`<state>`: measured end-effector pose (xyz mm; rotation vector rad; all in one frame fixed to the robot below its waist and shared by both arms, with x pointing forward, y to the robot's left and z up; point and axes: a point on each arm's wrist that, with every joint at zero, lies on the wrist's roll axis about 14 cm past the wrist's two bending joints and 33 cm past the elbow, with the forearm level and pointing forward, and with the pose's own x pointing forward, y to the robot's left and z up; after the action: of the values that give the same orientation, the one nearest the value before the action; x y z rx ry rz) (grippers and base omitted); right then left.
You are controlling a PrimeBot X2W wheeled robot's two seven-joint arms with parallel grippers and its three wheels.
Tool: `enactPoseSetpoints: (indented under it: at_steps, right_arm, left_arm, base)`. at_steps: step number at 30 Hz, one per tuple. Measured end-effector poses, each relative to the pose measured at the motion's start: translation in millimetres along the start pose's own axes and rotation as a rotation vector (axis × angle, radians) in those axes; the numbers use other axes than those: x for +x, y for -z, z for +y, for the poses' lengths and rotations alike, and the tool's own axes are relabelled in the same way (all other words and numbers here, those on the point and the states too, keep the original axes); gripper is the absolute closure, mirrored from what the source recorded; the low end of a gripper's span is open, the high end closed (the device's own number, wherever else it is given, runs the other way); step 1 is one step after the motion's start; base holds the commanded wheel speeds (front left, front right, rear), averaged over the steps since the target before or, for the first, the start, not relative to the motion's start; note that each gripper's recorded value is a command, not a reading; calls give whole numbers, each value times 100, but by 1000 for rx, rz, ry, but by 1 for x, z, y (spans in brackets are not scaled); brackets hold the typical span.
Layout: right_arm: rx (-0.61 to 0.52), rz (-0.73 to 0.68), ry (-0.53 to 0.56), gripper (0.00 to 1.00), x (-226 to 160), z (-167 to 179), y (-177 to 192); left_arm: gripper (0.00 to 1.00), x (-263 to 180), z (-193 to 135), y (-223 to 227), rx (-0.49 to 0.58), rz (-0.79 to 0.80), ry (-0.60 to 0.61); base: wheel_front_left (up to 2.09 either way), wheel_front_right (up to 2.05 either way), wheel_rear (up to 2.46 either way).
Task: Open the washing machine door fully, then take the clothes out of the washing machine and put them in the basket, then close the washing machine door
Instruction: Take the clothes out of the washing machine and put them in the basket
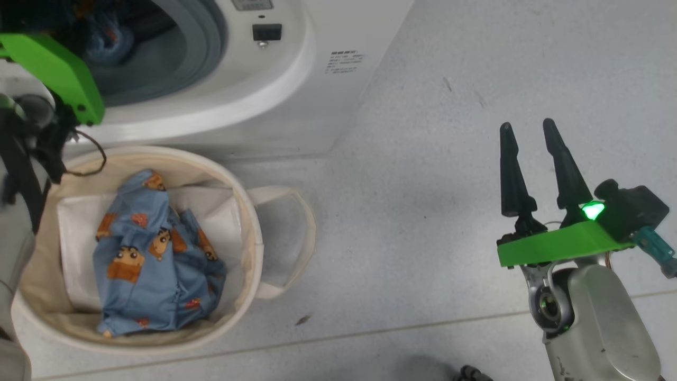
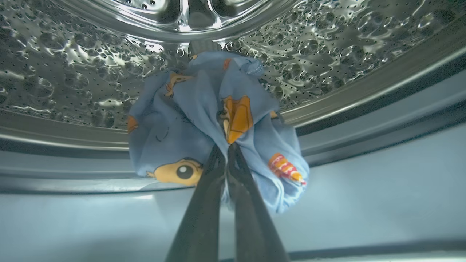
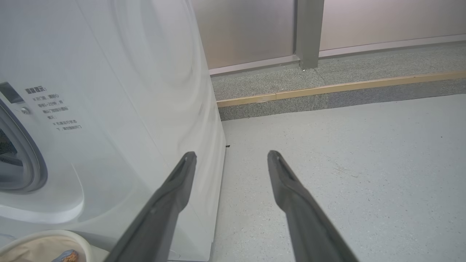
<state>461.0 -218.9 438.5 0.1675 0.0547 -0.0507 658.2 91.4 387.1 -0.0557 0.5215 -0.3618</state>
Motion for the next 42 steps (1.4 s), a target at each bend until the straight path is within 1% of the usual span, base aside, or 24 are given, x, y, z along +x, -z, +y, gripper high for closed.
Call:
enactPoseSetpoints:
  at_steps: [10, 13, 15, 20, 21, 26, 29, 37, 42]
  right_arm:
    - [15, -31, -10, 0, -17, 6, -18]
    - [19, -41, -14, 0, -24, 9, -24]
    - [26, -50, -19, 0, -32, 12, -29]
    - [39, -63, -34, 0, -46, 19, -36]
    - [39, -63, -34, 0, -46, 19, -36]
    - [50, -86, -59, 0, -57, 28, -45]
    - [56, -93, -74, 0, -63, 34, -48]
    - [66, -107, -112, 0, -75, 47, -53]
    - [68, -117, -131, 0, -78, 54, -57]
  left_arm:
    - [100, -39, -15, -23, 16, -155, 37]
    - [100, -56, -17, -25, 15, -202, 43]
    - [100, -76, -18, -29, 13, -246, 47]
    - [100, -110, -23, -28, 30, -287, 66]
    - [100, -110, -23, -28, 30, -287, 66]
    - [100, -151, -27, -34, -5, -366, 62]
    - [100, -179, -32, -37, -7, -426, 56]
    - [100, -256, -44, -20, -34, -524, 16]
    - [100, -290, -55, -8, -46, -540, 3]
  base:
    - [0, 0, 0]
    - [0, 0, 0]
    - [0, 0, 0]
    - [0, 0, 0]
    - [0, 0, 0]
    - [0, 0, 0]
    - [0, 0, 0]
    - [0, 0, 0]
    - [0, 0, 0]
